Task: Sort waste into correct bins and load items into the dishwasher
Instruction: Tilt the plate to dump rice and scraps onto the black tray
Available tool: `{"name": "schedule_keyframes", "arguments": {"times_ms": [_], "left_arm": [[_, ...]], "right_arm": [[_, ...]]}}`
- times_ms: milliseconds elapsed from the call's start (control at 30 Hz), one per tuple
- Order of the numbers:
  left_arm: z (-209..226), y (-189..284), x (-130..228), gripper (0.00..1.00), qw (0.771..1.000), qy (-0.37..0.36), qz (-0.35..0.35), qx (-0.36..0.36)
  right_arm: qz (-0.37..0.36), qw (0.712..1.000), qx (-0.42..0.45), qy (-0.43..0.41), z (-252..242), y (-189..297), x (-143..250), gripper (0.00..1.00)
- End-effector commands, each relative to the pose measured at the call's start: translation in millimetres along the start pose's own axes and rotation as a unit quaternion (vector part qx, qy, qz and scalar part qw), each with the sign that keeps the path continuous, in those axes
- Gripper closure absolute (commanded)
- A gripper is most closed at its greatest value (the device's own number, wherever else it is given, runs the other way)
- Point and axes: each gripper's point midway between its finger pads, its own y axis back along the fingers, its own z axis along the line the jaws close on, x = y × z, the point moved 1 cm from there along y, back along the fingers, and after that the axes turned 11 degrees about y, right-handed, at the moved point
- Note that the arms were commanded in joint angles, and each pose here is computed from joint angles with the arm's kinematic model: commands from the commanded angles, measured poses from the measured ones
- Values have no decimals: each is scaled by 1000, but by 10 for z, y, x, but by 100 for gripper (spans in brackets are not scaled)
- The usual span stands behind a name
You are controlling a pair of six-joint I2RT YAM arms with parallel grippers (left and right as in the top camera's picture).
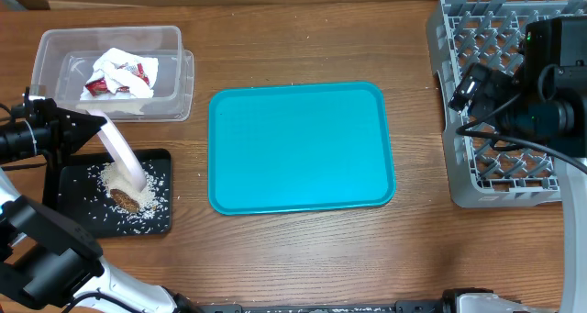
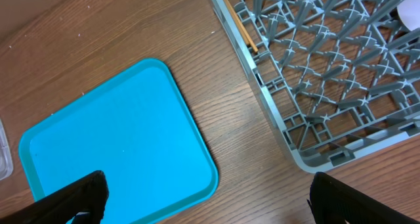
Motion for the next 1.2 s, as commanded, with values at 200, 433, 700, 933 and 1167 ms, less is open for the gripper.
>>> {"name": "schedule_keyframes", "arguments": {"times_ms": [200, 433, 700, 933, 1167], "left_arm": [[-208, 213, 129, 96, 998, -45, -12, 50], [-140, 248, 55, 96, 998, -55, -28, 33], [-132, 274, 83, 96, 998, -53, -25, 40], [-190, 281, 113, 96, 997, -47, -21, 60], [-290, 276, 147, 96, 995, -41, -16, 86]], "right_arm": [[-7, 1000, 2, -4, -15, 25, -18, 0], [-7, 1000, 2, -4, -15, 25, -18, 0], [-7, 1000, 2, -4, -16, 25, -18, 0], [-7, 1000, 2, -4, -16, 25, -18, 0], [-7, 1000, 2, -4, -15, 25, -18, 0]]}}
